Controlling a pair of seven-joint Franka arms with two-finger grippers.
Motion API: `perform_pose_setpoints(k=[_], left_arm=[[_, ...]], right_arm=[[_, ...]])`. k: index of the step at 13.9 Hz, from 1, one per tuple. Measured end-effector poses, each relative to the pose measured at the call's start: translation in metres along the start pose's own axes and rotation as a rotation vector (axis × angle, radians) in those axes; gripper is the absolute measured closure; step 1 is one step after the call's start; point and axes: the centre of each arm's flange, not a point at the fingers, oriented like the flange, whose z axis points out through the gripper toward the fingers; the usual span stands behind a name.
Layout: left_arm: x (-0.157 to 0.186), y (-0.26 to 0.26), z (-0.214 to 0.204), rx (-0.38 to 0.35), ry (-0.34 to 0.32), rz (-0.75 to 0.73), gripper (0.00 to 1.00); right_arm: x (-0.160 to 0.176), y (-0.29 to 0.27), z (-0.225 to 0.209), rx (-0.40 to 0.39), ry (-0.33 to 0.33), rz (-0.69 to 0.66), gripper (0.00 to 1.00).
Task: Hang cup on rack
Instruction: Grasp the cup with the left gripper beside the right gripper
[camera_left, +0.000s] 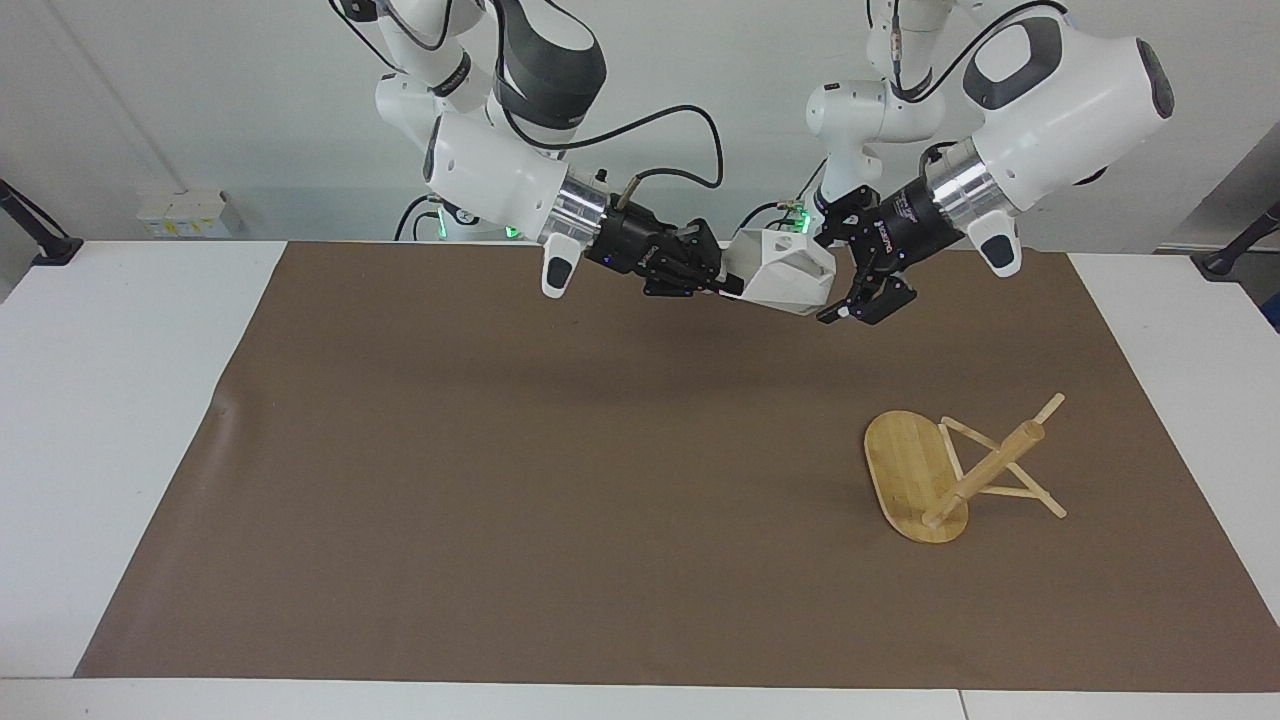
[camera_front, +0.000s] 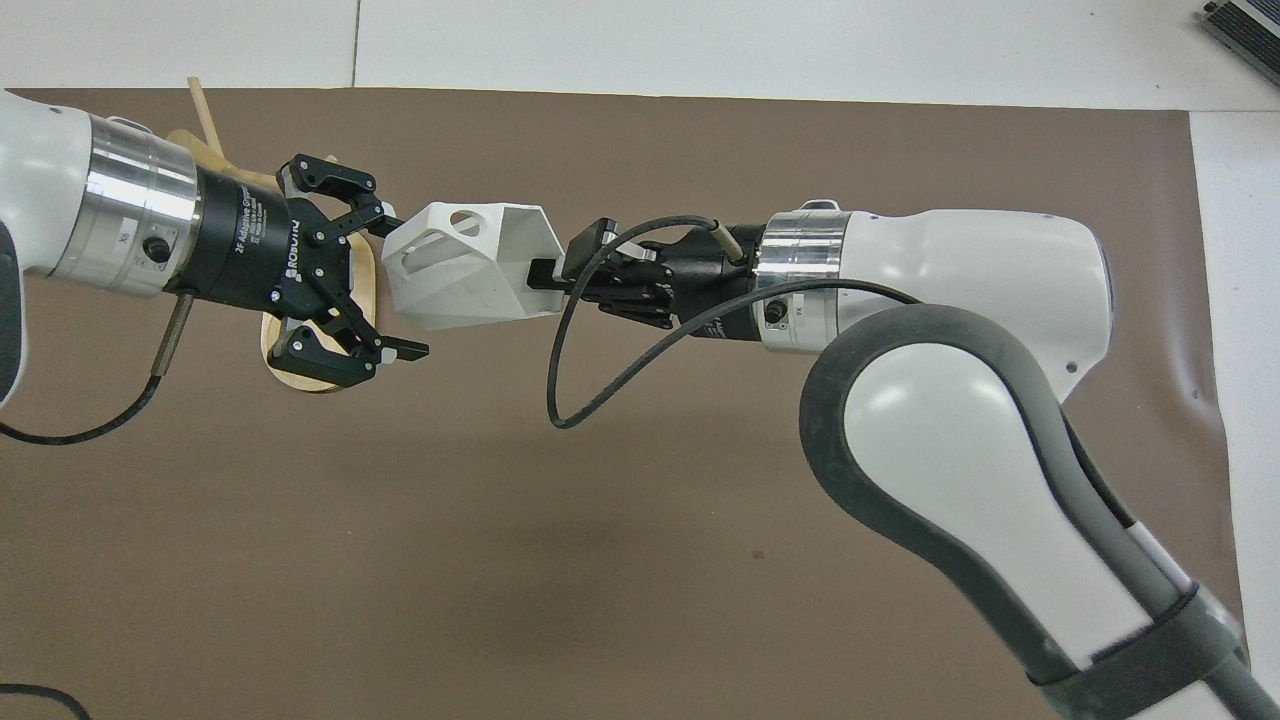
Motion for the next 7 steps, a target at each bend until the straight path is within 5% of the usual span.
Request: perform_pose_setpoints(k=[7], left_arm=[[-0.0106, -0.0049, 0.009, 0.011, 0.0, -0.009, 0.0]], right_arm=[[-0.0001, 0.0004, 0.0003, -0.001, -0.001, 0.001, 0.96]])
